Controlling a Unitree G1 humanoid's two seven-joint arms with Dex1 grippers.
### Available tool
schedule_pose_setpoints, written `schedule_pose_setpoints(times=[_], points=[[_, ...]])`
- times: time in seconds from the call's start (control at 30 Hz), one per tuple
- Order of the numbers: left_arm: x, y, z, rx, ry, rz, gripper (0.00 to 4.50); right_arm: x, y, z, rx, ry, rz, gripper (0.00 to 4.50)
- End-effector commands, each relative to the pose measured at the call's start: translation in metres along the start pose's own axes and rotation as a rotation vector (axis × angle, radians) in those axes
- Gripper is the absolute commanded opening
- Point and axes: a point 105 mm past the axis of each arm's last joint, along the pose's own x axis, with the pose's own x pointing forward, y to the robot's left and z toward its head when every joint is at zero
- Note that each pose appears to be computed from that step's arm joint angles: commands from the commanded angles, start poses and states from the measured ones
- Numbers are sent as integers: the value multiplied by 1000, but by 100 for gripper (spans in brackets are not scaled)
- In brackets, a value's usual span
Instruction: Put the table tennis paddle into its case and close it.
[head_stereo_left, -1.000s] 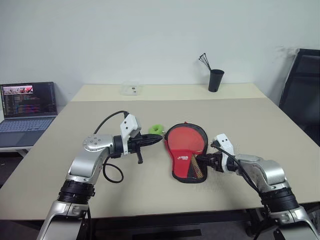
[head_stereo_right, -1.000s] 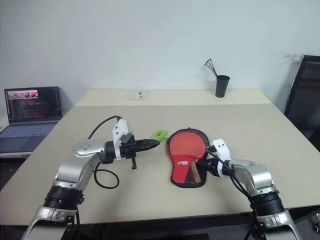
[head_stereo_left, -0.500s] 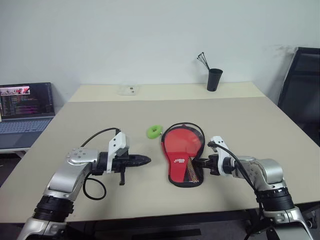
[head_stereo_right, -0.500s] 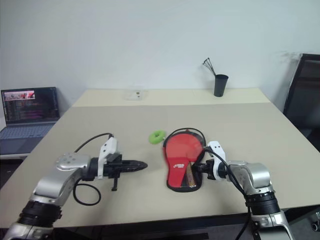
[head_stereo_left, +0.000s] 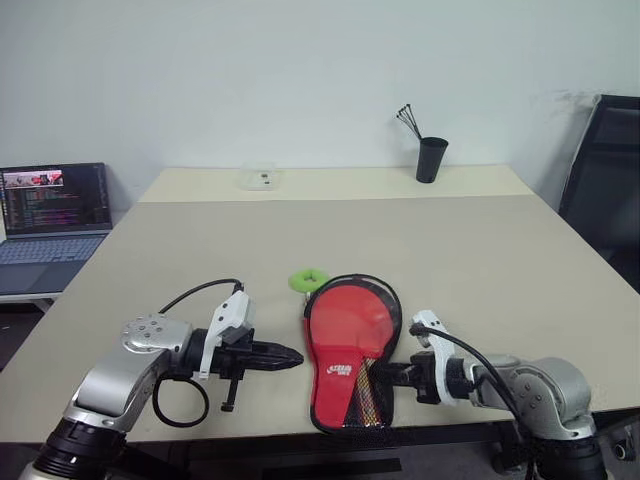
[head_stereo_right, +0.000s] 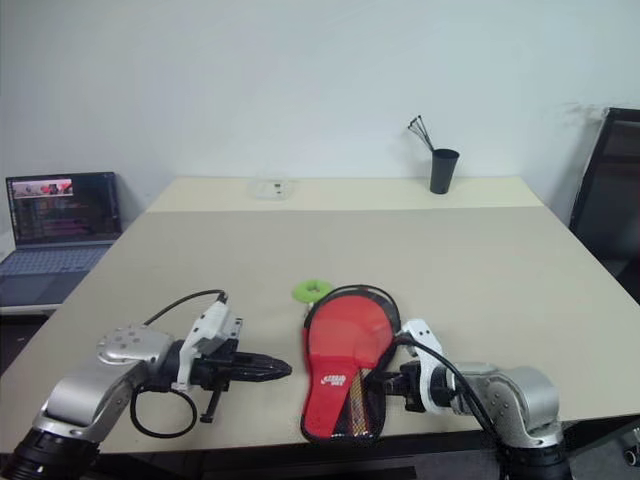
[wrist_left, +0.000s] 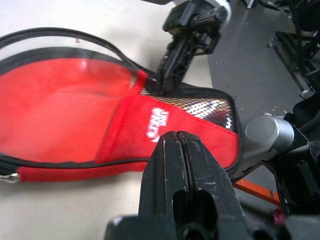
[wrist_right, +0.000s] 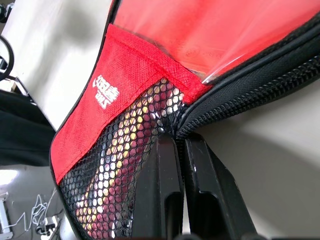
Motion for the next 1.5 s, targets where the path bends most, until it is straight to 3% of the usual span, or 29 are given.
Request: schedule_pose_setpoints(times=[0.03,0.27,0.87,1.2,1.3,1.5], points=[[-2,1,8,36,-11,7,0,0,1,-5,17,22,2,3],[-1,4,6,41,-10,19,0,4,-12,20,15,-49,-57,3],[-6,9,-4,46,0,56,0,-14,-22,35,-14,-63,-82,3],[-4,9,-8,52,-2,56,0,-3,-14,24,20,-49,-71,3],[-4,10,-8,54,-2,61,0,-2,-11,16,43,-32,-67,62],[-5,10,-8,53,-1,70,0,0,-1,5,69,-17,-46,252]])
